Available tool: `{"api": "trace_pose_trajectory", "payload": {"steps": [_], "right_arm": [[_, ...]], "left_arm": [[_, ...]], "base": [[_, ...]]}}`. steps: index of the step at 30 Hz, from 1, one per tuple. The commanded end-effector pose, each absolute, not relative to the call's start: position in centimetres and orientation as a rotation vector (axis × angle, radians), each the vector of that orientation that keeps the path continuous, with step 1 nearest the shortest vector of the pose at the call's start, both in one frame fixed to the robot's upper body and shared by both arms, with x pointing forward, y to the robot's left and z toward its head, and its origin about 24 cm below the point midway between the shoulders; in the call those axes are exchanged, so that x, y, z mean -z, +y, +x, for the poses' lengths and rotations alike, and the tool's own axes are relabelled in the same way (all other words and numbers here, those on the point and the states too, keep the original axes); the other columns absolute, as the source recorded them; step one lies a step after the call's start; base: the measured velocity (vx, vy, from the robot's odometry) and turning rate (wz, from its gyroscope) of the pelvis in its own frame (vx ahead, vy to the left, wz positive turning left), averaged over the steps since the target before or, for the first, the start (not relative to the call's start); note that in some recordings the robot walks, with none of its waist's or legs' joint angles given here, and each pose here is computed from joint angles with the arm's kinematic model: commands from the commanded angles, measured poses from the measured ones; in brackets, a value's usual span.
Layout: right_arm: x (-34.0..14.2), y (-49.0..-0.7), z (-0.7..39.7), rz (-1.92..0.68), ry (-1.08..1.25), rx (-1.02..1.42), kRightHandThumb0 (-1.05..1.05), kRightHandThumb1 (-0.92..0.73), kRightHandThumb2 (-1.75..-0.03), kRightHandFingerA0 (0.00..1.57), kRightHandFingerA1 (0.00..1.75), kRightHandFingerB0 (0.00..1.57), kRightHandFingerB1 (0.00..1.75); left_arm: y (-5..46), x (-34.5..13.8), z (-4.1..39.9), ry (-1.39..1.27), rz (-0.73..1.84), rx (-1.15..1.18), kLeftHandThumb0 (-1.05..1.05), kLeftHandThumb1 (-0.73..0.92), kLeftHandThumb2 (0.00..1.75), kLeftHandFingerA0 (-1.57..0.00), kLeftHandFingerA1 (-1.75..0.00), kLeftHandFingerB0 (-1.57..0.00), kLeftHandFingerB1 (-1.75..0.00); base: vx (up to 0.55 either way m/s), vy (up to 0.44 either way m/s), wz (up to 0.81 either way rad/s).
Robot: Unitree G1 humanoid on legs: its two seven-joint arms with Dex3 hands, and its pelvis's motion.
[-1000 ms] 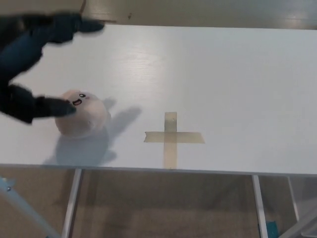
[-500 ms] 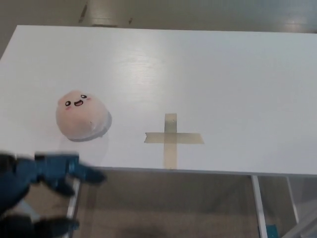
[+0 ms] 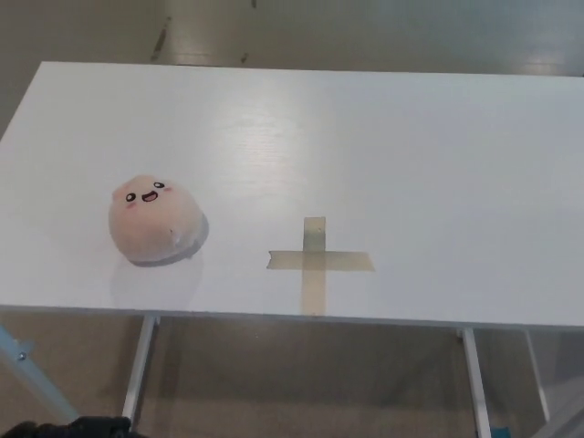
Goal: Use the left hand to take the pink dumpling toy on a person's hand and put it on the desk.
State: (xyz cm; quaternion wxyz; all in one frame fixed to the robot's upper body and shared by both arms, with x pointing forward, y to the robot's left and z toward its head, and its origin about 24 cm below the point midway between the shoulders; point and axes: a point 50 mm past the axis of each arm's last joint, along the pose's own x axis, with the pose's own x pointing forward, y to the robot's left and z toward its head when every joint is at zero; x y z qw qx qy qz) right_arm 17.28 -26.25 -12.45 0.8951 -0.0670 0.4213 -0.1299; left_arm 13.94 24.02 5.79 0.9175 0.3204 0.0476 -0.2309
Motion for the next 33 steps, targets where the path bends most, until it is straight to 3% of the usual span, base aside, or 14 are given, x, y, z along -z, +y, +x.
{"api": "trace_pose_trajectory", "payload": {"steps": [1, 2, 3, 4, 5, 7, 8, 9, 10, 17, 18, 31, 32, 33], "right_arm": [[13.8, -26.3, 14.2, -0.155, 0.975, 0.275, -0.24, -0.68, -0.61, 0.61, 0.45, 0.51, 0.42], [13.9, -26.2, 14.1, -0.157, 0.981, 0.271, -0.24, -0.68, -0.61, 0.61, 0.45, 0.51, 0.42], [13.9, -26.0, 14.1, -0.157, 0.983, 0.267, -0.24, -0.68, -0.61, 0.61, 0.46, 0.51, 0.42], [13.9, -25.9, 14.1, -0.157, 0.983, 0.266, -0.24, -0.68, -0.61, 0.61, 0.46, 0.51, 0.42], [14.0, -25.8, 14.1, -0.153, 0.982, 0.268, -0.24, -0.68, -0.61, 0.61, 0.46, 0.51, 0.42], [14.0, -25.7, 14.0, -0.148, 0.981, 0.271, -0.24, -0.68, -0.61, 0.61, 0.46, 0.51, 0.42], [14.0, -25.8, 14.1, -0.143, 0.976, 0.278, -0.24, -0.69, -0.61, 0.63, 0.46, 0.51, 0.42], [13.9, -25.9, 14.1, -0.139, 0.972, 0.282, -0.24, -0.69, -0.61, 0.63, 0.46, 0.51, 0.42], [13.9, -26.0, 14.2, -0.133, 0.968, 0.288, -0.24, -0.69, -0.61, 0.64, 0.47, 0.51, 0.42], [14.0, -25.6, 14.2, -0.138, 0.973, 0.278, -0.24, -0.69, -0.61, 0.63, 0.46, 0.5, 0.42], [14.0, -25.7, 14.1, -0.129, 0.973, 0.285, -0.24, -0.69, -0.61, 0.63, 0.47, 0.5, 0.42], [13.9, -25.8, 14.1, -0.109, 0.965, 0.293, -0.24, -0.69, -0.61, 0.63, 0.47, 0.51, 0.42], [13.9, -25.8, 14.2, -0.111, 0.965, 0.293, -0.23, -0.69, -0.61, 0.64, 0.47, 0.51, 0.42], [13.9, -25.8, 14.2, -0.111, 0.965, 0.293, -0.23, -0.69, -0.61, 0.64, 0.47, 0.51, 0.42]], "left_arm": [[26.8, 7.7, 15.2, 0.648, 0.734, 0.159, -0.38, 0.55, 0.62, -0.87, -0.67, -0.69, -0.46], [27.4, 8.6, 15.2, 0.704, 0.676, 0.082, -0.37, 0.5, 0.87, -0.84, -0.79, -0.67, -0.63], [28.1, 9.2, 15.0, 0.74, 0.666, 0.027, -0.34, 0.61, 0.58, -0.86, -0.76, -0.75, -0.46], [28.2, 9.3, 14.9, 0.747, 0.667, 0.017, -0.34, 0.61, 0.58, -0.86, -0.76, -0.75, -0.46], [28.8, 9.8, 14.6, 0.784, 0.712, 0.006, -0.47, 0.64, 0.6, -0.71, -0.45, -0.57, -0.39], [29.5, 10.1, 14.3, 0.826, 0.769, -0.002, -0.47, 0.64, 0.6, -0.71, -0.45, -0.57, -0.39], [30.0, 10.4, 14.0, 0.868, 0.787, 0.008, -0.54, 0.75, 0.63, -0.48, -0.37, -0.39, -0.33], [30.2, 10.6, 13.9, 0.893, 0.791, 0.017, -0.54, 0.75, 0.63, -0.48, -0.37, -0.39, -0.33], [30.5, 10.9, 13.6, 0.927, 0.697, -0.001, -0.61, 0.67, 0.98, -0.38, -0.52, -0.28, -0.46], [31.0, 11.4, 12.8, 0.981, 0.528, -0.021, -0.46, 0.62, 1.01, -0.45, -0.58, -0.27, -0.48], [31.2, 11.5, 12.5, 0.992, 0.516, -0.028, -0.5, 0.78, 0.64, -0.55, -0.38, -0.44, -0.35], [31.7, 11.6, 12.5, 1.003, 0.475, -0.054, -0.49, 0.77, 0.64, -0.59, -0.4, -0.45, -0.35], [31.7, 11.6, 12.6, 1.004, 0.474, -0.057, -0.53, 0.65, 0.93, -0.51, -0.54, -0.38, -0.49], [31.7, 11.6, 12.6, 1.004, 0.474, -0.057, -0.53, 0.65, 0.93, -0.51, -0.54, -0.38, -0.49]], "base": [[0.0, 0.0, 0.0], [0.0, 0.0, 0.0], [0.0, 0.0, 0.0], [0.0, 0.0, 0.0], [0.0, 0.0, 0.0], [0.0, 0.0, 0.0], [0.0, 0.0, 0.0], [0.0, 0.0, 0.0], [0.0, 0.0, 0.0], [0.0, 0.0, 0.0], [0.0, 0.0, 0.0], [0.0, 0.0, 0.0], [0.0, 0.0, 0.0], [0.0, 0.0, 0.0]]}}
